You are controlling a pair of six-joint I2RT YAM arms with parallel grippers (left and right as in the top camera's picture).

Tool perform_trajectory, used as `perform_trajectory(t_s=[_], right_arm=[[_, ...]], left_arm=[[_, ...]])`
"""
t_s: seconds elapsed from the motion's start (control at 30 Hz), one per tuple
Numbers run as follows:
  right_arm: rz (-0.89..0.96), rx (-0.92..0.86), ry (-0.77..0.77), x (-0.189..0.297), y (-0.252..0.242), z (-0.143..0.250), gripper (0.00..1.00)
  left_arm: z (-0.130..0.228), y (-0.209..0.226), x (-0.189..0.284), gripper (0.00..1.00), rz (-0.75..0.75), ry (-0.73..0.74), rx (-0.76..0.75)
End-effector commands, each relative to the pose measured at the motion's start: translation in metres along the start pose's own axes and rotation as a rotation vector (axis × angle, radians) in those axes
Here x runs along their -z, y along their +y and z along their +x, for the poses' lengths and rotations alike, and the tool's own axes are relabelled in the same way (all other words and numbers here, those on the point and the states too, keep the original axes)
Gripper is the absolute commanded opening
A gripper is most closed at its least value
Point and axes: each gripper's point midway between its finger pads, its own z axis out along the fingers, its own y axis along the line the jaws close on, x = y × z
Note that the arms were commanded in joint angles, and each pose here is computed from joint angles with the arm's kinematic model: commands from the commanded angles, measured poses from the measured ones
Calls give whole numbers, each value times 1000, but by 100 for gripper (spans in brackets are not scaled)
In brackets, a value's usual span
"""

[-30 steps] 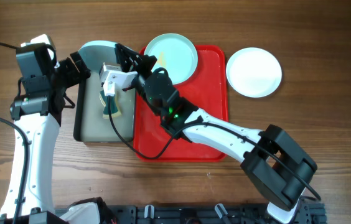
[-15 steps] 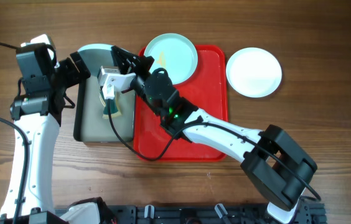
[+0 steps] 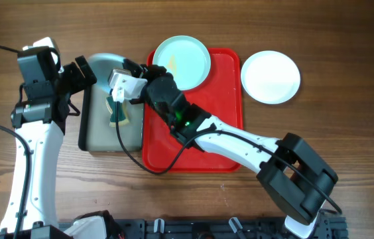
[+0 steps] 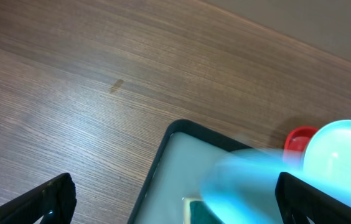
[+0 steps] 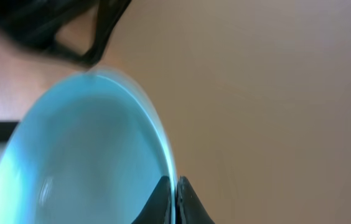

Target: Clean dirty plates on tray and stack at the side

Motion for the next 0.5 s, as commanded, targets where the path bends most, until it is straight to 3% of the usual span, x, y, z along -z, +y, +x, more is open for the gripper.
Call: perform_trajectory(t_s=[0.0,0.13,0.3,0.47], right_arm=[[-74,-295,70,-2,24,16,4],[-94,-859,193,0,34,43,4],[-310,-1037,242,9,54,45,4],[-281,-1118,239,38,-4,34,4]], left_arm=[[-4,2,0,100,-7,-12,12],[-4,2,0,100,-7,-12,12],[-4,2,0,100,-7,-12,12],[-4,2,0,100,-7,-12,12]])
